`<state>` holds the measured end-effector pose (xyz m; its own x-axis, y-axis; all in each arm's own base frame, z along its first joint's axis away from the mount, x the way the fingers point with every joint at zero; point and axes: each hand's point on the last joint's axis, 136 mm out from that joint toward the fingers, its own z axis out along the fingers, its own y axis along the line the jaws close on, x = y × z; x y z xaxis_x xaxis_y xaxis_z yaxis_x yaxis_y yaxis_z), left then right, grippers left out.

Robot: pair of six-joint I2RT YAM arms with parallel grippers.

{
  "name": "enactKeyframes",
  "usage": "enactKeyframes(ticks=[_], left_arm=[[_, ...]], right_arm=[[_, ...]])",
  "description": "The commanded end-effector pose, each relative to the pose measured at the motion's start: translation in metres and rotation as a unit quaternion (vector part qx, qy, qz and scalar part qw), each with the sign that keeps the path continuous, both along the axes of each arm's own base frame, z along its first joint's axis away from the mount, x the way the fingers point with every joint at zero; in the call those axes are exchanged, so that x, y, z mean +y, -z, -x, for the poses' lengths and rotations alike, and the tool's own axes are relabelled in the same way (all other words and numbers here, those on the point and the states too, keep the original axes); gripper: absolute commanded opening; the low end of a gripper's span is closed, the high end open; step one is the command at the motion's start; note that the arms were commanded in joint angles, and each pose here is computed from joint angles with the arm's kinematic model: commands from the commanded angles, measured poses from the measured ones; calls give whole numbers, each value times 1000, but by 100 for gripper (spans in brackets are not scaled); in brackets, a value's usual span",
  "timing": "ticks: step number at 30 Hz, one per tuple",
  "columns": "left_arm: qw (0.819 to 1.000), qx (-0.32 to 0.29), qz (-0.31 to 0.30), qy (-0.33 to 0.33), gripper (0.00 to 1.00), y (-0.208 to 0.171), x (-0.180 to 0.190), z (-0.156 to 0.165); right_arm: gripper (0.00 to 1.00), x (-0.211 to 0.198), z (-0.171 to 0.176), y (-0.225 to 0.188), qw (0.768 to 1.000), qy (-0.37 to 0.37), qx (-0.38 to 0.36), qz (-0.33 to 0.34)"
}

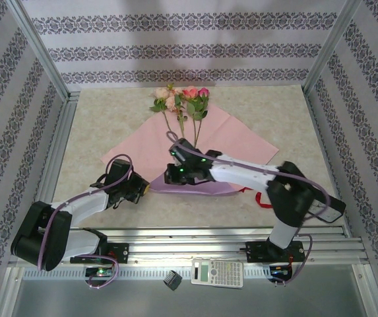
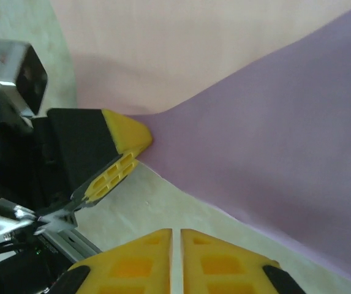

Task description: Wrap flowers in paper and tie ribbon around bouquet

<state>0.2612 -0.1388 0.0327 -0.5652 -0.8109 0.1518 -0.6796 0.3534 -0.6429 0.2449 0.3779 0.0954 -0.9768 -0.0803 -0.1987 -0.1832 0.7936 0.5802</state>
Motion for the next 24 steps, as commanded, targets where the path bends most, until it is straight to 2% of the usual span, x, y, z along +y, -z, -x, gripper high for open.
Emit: enactKeyframes(ticks=[1,6,11,18,24], left_arm=[[1000,-6,-12,14,0,-7,0,-5],[998,-12,-37,50,0,-18,-2,-3],[988,-19,-83,131,0,-32,-12,5],[953,-57,-158,252,0,-48,-26,15],[904,-87,-245,339,0,-61,-31,10]], right_arm=[[11,6,8,23,998,-29,48,17],[9,4,10,57,995,-23,82,49],[8,0,10,76,993,-19,98,56],[13,2,9,74,993,-21,111,24],[18,3,1,52,992,-16,119,-27]])
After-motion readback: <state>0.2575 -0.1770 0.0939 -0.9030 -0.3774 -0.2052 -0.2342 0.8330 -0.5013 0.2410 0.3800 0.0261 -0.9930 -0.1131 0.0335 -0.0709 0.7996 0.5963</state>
